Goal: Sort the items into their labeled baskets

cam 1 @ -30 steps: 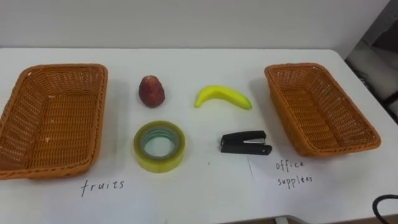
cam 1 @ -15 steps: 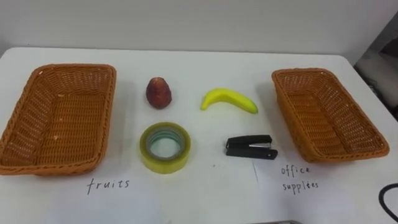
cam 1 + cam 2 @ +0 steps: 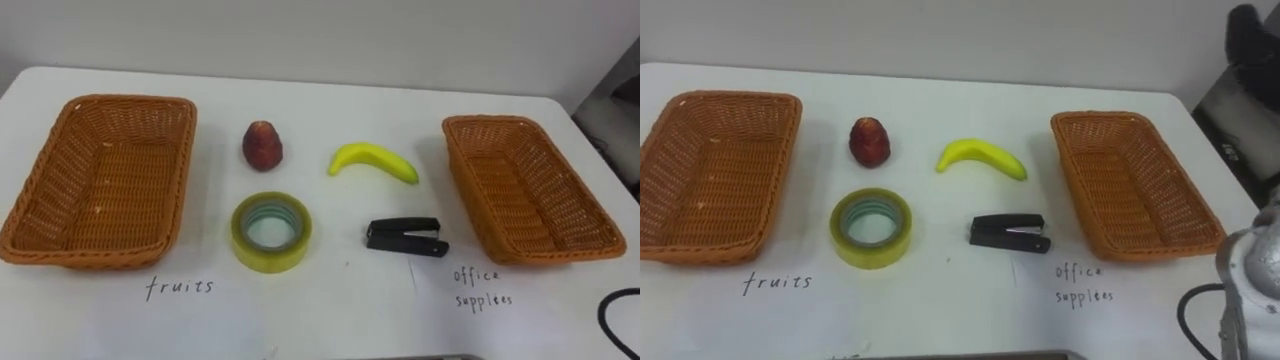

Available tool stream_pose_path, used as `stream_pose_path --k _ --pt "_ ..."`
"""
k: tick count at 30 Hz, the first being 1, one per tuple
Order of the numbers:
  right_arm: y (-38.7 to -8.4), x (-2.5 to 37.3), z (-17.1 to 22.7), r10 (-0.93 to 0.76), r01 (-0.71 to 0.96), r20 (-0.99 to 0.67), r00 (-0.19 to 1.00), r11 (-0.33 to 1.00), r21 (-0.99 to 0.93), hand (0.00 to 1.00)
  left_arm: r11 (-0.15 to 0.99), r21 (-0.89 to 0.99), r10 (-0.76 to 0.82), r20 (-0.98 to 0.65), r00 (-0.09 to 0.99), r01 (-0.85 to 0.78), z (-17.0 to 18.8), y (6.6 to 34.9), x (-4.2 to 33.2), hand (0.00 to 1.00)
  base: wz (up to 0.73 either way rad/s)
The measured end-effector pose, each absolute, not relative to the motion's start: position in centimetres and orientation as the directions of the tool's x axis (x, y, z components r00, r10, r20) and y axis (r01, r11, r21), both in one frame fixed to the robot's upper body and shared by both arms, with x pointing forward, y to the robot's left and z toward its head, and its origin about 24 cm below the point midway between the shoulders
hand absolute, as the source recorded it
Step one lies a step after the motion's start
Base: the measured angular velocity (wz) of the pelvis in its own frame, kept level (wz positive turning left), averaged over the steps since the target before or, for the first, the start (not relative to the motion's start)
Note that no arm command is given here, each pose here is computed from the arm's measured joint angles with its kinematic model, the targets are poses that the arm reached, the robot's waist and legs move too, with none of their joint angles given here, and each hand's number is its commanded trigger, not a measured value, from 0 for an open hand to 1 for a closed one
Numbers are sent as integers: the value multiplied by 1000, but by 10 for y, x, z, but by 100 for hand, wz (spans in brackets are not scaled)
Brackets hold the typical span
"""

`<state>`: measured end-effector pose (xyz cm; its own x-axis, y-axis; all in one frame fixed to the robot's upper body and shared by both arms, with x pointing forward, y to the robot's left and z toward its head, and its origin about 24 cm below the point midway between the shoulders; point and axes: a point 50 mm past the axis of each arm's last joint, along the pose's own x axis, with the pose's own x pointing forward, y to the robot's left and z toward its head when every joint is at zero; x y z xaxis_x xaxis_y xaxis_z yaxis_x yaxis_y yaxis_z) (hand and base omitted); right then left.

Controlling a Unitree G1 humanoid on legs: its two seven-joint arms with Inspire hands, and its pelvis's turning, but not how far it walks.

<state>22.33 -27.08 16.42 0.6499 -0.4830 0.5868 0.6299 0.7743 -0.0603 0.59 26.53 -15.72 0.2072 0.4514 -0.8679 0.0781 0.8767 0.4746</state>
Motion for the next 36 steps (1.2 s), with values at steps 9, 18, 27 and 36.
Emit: stream_pose_path --k 9,18,27,36 --pt "-263 231 155 -361 532 551 753 826 -186 0 872 479 450 -865 221 102 -156 266 7 0 7" --pt "-258 234 152 -247 459 528 812 830 -317 0 878 466 436 -873 219 111 -157 265 5 0 0" --pt "-259 238 143 -212 420 474 855 819 -392 0 874 472 443 -870 216 113 -156 268 4 0 0" --pt "-245 244 111 -83 248 305 949 795 -553 0 871 467 426 -872 243 150 -155 269 12 0 0"
